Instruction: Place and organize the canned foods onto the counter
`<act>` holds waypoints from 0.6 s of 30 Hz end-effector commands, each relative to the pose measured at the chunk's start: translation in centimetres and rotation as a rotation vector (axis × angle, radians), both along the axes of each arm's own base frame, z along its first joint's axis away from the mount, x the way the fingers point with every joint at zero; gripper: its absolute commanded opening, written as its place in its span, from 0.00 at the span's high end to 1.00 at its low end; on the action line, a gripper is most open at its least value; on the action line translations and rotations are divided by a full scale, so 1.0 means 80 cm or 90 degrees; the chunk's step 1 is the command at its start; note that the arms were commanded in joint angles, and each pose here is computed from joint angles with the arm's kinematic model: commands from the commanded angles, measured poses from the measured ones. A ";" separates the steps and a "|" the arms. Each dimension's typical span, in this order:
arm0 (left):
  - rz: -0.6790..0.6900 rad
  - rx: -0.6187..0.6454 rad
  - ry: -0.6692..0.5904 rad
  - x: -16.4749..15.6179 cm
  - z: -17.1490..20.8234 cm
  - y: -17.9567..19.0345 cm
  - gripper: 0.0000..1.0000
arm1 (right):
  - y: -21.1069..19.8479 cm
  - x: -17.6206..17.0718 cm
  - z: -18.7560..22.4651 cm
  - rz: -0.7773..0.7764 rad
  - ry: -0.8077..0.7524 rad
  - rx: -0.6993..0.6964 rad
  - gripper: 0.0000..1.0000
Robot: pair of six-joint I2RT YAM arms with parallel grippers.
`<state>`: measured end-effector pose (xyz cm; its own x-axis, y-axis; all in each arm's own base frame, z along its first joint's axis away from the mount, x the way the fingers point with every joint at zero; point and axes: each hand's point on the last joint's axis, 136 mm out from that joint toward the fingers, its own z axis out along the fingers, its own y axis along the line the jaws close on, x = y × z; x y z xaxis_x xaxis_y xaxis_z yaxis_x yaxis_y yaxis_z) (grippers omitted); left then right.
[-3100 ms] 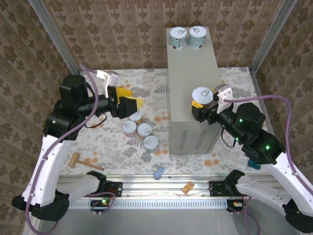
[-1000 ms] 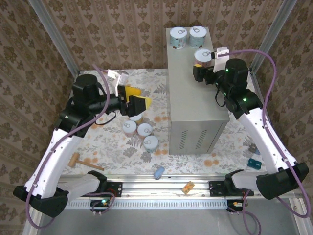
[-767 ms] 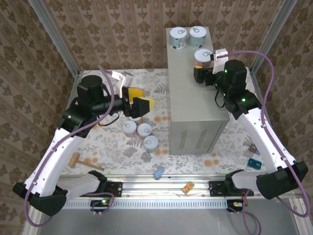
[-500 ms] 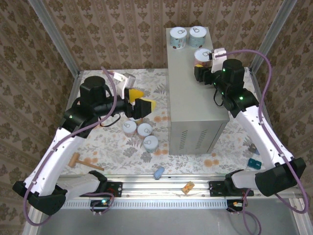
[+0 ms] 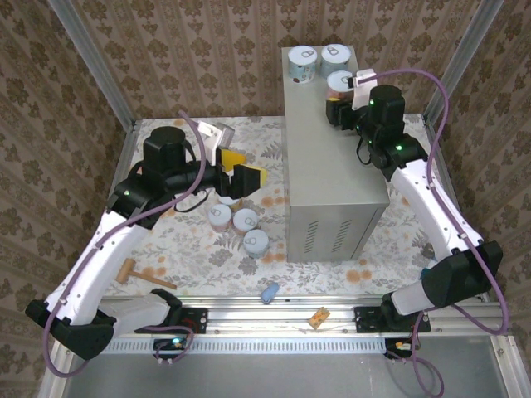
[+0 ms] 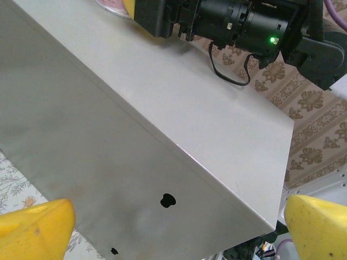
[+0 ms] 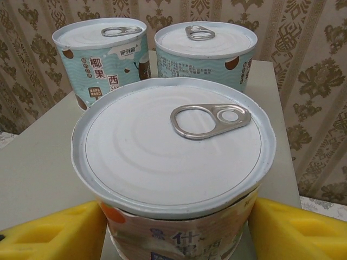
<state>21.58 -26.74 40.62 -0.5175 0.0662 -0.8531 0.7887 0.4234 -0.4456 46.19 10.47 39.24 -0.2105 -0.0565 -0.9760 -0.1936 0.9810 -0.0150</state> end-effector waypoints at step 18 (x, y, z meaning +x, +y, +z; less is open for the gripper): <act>-0.004 -0.003 -0.041 0.001 0.015 0.000 0.00 | 0.000 0.028 -0.007 0.007 0.015 -0.015 0.30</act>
<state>21.81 -26.89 40.38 -0.5080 0.0769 -0.8579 0.7951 0.4249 -0.4327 47.81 10.61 39.17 -0.2136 -0.0588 -0.9752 -0.1986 0.9800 -0.0156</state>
